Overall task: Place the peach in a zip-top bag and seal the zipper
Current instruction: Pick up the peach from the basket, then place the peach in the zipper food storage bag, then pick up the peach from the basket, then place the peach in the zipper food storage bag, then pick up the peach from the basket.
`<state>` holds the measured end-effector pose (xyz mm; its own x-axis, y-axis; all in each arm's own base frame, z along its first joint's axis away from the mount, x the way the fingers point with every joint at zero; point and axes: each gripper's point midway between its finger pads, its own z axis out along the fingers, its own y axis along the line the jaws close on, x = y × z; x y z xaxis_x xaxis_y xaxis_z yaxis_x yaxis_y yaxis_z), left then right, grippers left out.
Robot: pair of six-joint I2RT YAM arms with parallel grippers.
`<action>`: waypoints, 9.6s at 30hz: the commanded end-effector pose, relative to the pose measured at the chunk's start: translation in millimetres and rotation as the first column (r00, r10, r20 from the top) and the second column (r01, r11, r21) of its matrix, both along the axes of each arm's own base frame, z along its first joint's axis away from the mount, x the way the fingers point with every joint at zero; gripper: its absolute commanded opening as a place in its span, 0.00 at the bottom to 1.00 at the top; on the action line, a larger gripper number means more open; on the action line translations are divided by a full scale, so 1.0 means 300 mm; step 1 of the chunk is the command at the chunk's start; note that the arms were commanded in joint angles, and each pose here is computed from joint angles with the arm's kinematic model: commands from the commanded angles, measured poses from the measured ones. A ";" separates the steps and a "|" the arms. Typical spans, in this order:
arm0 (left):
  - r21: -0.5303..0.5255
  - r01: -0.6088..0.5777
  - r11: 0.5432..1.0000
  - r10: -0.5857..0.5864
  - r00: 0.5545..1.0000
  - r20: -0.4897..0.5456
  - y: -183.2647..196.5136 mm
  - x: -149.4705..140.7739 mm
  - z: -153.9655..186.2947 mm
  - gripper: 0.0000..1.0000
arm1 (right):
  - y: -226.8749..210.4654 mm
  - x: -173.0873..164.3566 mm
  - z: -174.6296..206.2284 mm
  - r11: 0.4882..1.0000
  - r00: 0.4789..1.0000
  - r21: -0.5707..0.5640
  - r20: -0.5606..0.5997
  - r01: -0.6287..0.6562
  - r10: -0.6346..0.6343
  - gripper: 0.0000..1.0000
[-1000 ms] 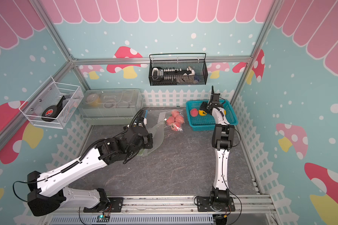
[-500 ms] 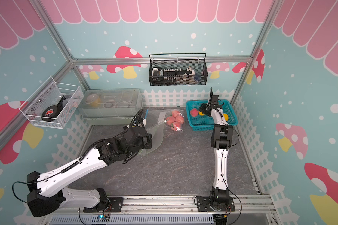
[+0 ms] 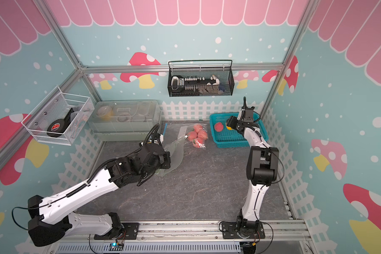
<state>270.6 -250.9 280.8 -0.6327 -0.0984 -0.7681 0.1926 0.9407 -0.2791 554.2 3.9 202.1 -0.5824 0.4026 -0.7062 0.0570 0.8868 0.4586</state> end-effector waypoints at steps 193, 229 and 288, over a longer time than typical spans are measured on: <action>-0.180 -0.103 0.978 0.116 0.991 0.064 0.101 -0.009 0.075 0.00 | 0.126 -0.164 0.120 0.942 0.986 0.301 0.122 -0.146 0.114 0.60; -0.279 -0.036 0.960 0.047 0.998 0.031 -0.032 0.023 0.123 0.00 | 0.939 -0.919 0.454 0.687 0.696 0.146 0.273 -0.712 0.664 0.62; -0.253 -0.064 0.965 0.084 0.994 0.067 0.081 -0.027 0.093 0.00 | -0.017 -0.405 0.196 0.891 0.987 -0.424 0.064 0.160 -0.147 0.82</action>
